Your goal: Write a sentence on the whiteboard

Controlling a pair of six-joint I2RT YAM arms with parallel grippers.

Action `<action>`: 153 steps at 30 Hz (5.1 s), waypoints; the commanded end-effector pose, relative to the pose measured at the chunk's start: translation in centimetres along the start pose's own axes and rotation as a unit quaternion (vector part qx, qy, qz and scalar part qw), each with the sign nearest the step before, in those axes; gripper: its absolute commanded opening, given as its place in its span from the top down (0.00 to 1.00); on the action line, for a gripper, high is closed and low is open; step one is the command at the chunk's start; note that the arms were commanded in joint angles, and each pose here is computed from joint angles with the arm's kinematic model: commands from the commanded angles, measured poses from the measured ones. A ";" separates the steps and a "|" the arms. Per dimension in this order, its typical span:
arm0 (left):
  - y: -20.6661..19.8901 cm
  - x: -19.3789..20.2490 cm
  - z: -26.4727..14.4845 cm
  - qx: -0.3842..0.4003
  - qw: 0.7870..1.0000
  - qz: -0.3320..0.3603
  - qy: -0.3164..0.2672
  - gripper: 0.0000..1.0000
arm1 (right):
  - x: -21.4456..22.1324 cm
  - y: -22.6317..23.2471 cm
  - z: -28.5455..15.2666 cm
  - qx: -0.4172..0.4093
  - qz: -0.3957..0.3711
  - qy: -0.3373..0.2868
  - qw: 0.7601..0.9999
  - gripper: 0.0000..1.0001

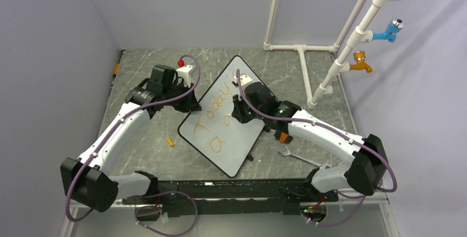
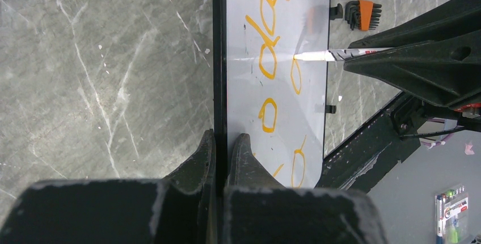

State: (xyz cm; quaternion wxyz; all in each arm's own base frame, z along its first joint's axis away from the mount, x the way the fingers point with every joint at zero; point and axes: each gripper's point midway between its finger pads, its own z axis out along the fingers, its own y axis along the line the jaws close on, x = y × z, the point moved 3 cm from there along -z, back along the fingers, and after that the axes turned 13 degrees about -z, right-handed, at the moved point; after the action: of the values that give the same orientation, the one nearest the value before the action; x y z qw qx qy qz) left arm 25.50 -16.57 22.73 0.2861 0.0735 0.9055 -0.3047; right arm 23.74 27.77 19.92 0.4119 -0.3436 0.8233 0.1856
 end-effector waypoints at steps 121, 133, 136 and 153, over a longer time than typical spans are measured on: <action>2.7 -0.7 -0.6 -0.080 0.995 0.050 -0.028 1.00 | -1.7 -2.6 1.0 0.045 0.005 -0.025 0.999 1.00; 2.8 -0.7 -0.4 -0.081 0.995 0.049 -0.026 1.00 | 0.1 -1.7 1.1 0.015 0.009 -0.001 1.000 1.00; 2.8 -0.8 -0.5 -0.082 0.995 0.050 -0.026 1.00 | 0.6 -1.6 0.9 0.014 0.014 0.003 1.000 1.00; 2.8 -0.8 -0.6 -0.083 0.995 0.049 -0.030 1.00 | 3.6 -0.9 0.2 -0.010 0.020 0.032 0.999 1.00</action>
State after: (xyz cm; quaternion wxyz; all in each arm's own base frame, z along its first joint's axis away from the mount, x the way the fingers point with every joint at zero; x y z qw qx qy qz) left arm 25.36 -16.32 22.70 0.2872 0.0704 0.9074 -0.2986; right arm 24.49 26.10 18.65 0.4137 -0.3276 0.8297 0.1818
